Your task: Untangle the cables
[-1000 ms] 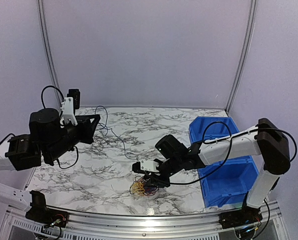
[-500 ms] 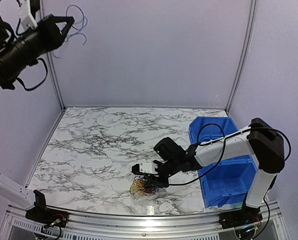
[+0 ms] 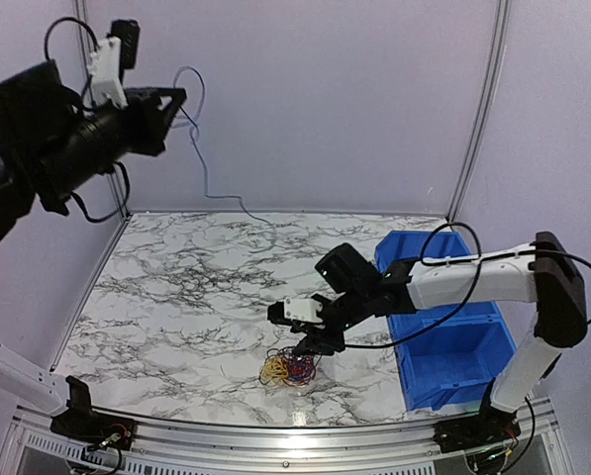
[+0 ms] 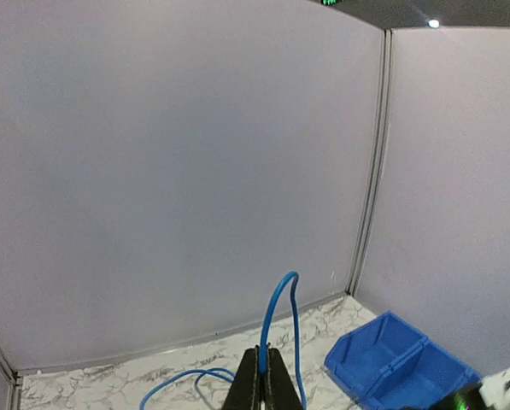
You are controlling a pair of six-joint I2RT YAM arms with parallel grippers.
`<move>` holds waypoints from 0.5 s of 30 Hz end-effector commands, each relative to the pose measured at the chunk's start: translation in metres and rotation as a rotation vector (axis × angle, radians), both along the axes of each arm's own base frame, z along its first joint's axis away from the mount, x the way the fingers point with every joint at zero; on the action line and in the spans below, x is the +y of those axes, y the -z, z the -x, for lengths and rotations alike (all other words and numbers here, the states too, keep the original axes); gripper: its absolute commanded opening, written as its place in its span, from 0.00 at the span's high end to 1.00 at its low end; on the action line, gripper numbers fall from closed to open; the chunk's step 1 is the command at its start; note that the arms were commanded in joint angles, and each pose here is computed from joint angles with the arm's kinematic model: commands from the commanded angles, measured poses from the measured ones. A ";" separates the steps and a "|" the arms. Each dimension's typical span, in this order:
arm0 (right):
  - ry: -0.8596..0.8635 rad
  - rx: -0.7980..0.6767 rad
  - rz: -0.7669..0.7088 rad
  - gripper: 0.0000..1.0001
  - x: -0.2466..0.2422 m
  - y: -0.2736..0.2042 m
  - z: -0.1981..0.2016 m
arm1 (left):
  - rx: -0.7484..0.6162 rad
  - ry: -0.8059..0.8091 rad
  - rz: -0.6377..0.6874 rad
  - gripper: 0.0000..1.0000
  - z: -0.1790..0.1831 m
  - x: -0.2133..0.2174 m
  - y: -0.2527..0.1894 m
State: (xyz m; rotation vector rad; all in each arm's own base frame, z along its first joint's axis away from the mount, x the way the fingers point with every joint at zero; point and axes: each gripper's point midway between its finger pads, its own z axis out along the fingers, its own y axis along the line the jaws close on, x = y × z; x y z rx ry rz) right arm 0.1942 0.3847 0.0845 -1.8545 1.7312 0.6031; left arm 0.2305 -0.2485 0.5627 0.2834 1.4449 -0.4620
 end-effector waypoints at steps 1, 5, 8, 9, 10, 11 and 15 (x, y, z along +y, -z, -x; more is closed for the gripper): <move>-0.029 -0.120 -0.142 0.45 -0.007 -0.108 -0.005 | 0.086 0.063 -0.030 1.00 0.000 -0.018 0.057; -0.002 -0.160 -0.213 0.44 -0.020 -0.166 -0.010 | 0.159 0.126 -0.098 1.00 0.002 -0.036 0.115; 0.032 -0.169 -0.284 0.44 -0.023 -0.211 -0.017 | 0.235 0.196 -0.111 1.00 0.006 -0.053 0.166; 0.037 -0.165 -0.303 0.44 -0.023 -0.219 -0.018 | 0.246 0.216 -0.110 1.00 0.008 -0.057 0.174; 0.049 -0.153 -0.324 0.44 -0.021 -0.227 -0.020 | 0.255 0.231 -0.109 1.00 0.009 -0.060 0.181; 0.057 -0.143 -0.342 0.44 -0.019 -0.233 -0.022 | 0.264 0.245 -0.109 1.00 0.011 -0.063 0.188; 0.058 -0.085 -0.410 0.38 -0.006 -0.255 -0.023 | 0.292 0.300 -0.137 1.00 0.015 -0.076 0.209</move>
